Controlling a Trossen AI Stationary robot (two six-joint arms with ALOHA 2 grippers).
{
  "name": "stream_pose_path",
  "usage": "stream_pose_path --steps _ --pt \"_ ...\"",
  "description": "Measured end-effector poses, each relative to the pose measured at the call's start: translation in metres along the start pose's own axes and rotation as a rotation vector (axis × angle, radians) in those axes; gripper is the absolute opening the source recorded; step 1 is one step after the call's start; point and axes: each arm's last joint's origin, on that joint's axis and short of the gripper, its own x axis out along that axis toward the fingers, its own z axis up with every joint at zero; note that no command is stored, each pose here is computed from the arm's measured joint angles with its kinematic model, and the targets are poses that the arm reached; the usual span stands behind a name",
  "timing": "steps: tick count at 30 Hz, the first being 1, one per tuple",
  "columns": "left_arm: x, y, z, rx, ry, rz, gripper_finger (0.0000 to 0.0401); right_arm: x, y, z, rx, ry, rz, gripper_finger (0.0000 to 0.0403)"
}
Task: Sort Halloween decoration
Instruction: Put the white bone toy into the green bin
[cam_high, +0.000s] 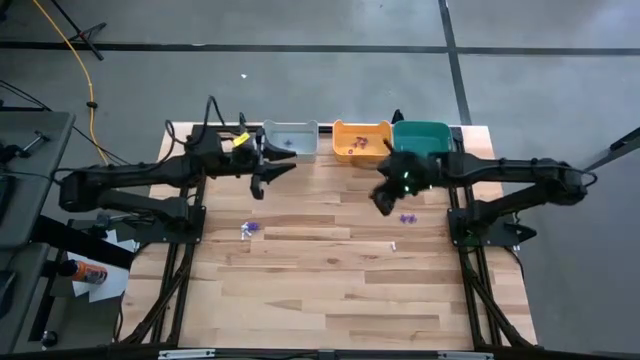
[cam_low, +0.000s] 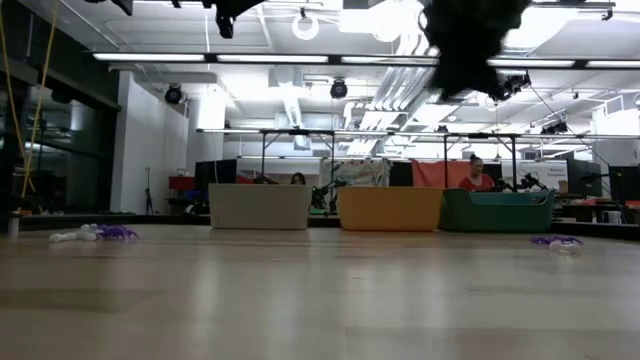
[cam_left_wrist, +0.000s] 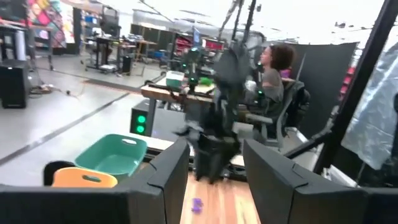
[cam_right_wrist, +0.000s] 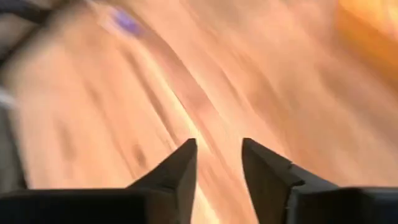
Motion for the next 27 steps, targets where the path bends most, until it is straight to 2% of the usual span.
stream_pose_path --steps 2,6,8,12,17,27 --pt "-0.004 0.001 0.003 0.003 -0.013 0.009 0.0140 0.003 -0.001 -0.016 0.117 0.135 -0.087 0.0150" --pt "-0.007 0.004 0.006 0.004 -0.017 0.025 0.0140 0.020 -0.007 -0.053 0.387 0.311 -0.182 0.0180" --pt "-0.007 0.004 0.006 0.004 -0.017 0.026 0.0141 0.030 -0.008 -0.069 0.491 0.371 -0.183 0.0186" --pt "-0.007 0.004 0.005 0.004 -0.015 0.024 0.0141 0.046 -0.007 -0.095 0.611 0.451 -0.160 0.0188" --pt "-0.007 0.004 0.005 -0.007 -0.009 0.025 0.0141 0.058 0.004 -0.108 0.654 0.460 -0.120 0.0188" --pt "-0.007 0.004 0.005 -0.050 -0.010 0.025 0.0141 0.098 0.018 -0.113 0.565 0.537 -0.302 0.0188"
